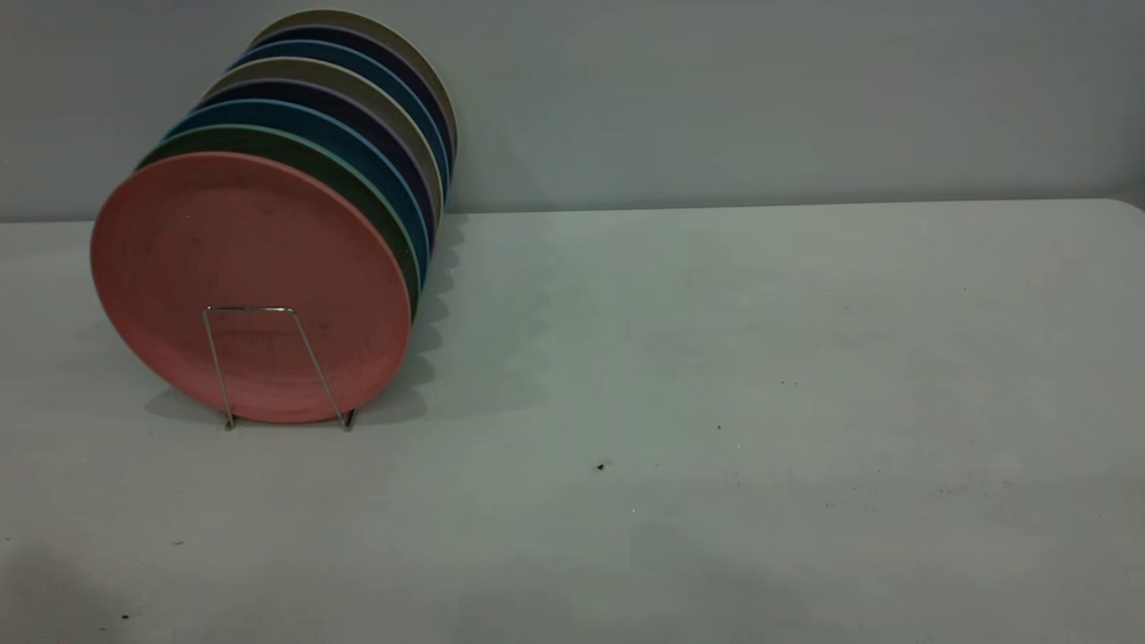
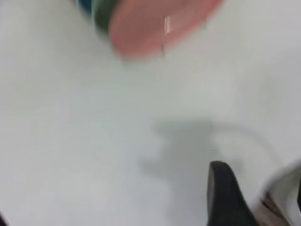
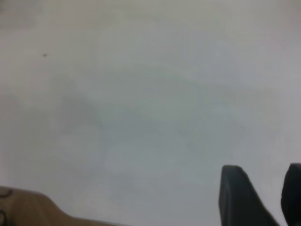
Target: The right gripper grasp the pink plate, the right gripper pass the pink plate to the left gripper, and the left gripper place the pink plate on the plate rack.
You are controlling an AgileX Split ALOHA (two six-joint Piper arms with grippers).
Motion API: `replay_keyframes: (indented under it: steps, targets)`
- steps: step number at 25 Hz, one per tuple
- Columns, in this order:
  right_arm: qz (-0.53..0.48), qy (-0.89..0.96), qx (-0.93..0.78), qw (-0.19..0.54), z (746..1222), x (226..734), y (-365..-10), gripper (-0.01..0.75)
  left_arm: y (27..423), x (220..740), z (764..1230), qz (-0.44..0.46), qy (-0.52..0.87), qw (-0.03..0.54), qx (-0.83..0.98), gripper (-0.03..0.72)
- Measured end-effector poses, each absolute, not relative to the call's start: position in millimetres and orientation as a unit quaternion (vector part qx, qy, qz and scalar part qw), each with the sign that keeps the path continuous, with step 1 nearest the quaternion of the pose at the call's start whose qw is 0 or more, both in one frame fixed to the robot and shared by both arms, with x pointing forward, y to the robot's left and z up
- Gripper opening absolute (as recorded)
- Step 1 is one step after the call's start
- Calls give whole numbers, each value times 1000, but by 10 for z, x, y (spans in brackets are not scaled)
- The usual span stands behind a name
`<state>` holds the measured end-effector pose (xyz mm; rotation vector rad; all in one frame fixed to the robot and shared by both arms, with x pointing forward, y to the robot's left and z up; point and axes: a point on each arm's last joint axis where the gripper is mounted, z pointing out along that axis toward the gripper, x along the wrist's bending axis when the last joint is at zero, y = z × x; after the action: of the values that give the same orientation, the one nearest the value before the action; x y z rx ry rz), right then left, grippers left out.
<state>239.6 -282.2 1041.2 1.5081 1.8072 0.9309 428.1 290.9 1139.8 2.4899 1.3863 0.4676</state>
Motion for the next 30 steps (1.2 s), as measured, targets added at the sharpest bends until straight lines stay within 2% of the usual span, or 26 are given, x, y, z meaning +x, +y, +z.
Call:
replay_keyframes:
  steps: [4,11,20,24,30]
  targets:
    - [362,694,547,297,10412,2366,-2823,239,2989,4167,11477,192,527,111,821,404]
    - [390,709,507,297,10409,2276,-2833,239,2986,3970,11444,189,572,131,787,404]
    - [391,709,506,297,10409,2274,-2832,239,2988,3274,10466,102,619,86,774,404]
    - [393,705,511,294,10409,2274,-2832,239,2990,3002,10234,120,639,113,752,415]
    - [395,702,516,292,10409,2274,-2832,239,2997,2768,10295,183,650,181,715,445]
